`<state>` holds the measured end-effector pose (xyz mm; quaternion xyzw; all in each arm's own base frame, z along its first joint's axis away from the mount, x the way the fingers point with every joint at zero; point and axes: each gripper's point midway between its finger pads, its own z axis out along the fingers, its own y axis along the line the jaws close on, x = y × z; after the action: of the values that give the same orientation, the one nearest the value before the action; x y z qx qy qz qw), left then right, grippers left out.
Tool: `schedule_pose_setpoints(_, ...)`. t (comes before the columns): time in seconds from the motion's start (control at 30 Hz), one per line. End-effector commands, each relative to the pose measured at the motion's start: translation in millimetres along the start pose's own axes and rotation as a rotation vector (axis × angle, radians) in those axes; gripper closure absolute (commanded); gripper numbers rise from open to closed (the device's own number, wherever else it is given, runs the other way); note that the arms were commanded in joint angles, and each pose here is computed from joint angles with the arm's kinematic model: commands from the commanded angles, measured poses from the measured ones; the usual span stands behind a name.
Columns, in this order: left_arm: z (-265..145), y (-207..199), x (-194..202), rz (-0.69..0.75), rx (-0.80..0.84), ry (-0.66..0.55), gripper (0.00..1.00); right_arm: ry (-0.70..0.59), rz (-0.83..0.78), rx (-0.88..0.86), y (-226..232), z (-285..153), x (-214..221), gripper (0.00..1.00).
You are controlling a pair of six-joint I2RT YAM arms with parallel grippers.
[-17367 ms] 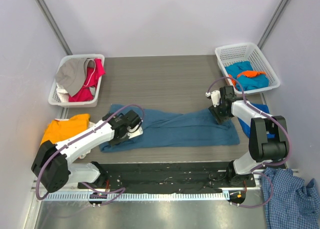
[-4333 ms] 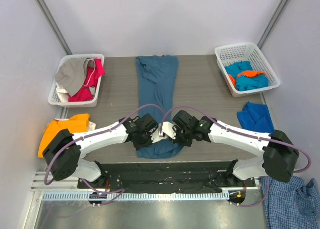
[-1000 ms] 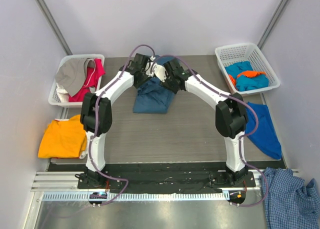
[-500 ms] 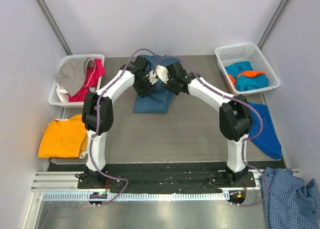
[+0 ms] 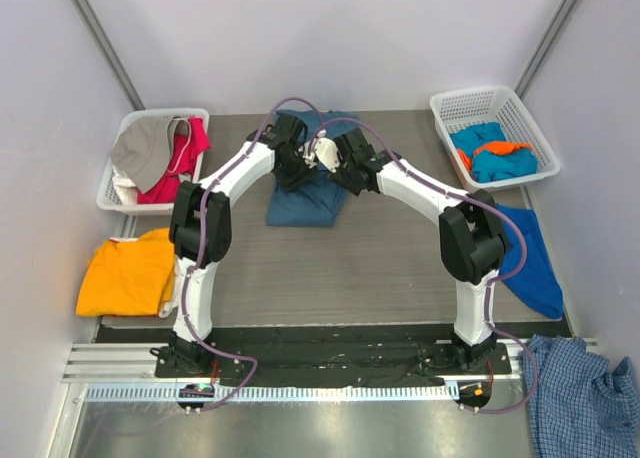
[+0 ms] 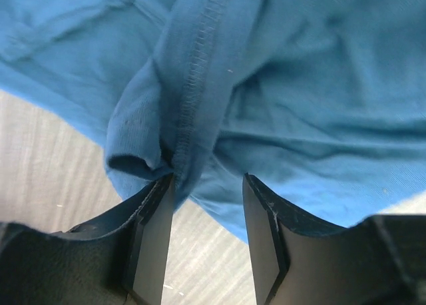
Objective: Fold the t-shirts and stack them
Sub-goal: Fold the folded rectangular tshirt in 1/3 of the way
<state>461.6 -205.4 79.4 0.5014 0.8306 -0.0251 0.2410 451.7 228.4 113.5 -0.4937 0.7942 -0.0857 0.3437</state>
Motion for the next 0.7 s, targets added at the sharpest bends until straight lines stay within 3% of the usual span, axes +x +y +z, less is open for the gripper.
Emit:
schedule_pose_setpoints(0.0,-16,35,-31,0.015,-0.163,-0.114,0.5,0.02,0.002,0.009,-4,-10,8,0.53)
schedule_pose_setpoints(0.1,-10,42,-31,0.022,-0.195,-0.112,0.5,0.014,0.009,-0.002,-1,-10,7,0.53)
schedule_pose_setpoints(0.2,0,51,-29,0.024,-0.23,-0.087,0.58,0.012,0.015,-0.01,1,-10,8,0.53)
schedule_pose_setpoints(0.3,12,63,-31,0.021,-0.277,-0.078,0.82,0.019,0.014,-0.014,5,-11,12,0.53)
schedule_pose_setpoints(0.33,14,68,-31,0.017,-0.297,-0.076,1.0,0.018,0.012,-0.015,5,-11,13,0.53)
schedule_pose_setpoints(0.67,26,103,-39,-0.008,-0.455,-0.097,1.0,0.043,0.014,-0.023,14,-12,27,0.53)
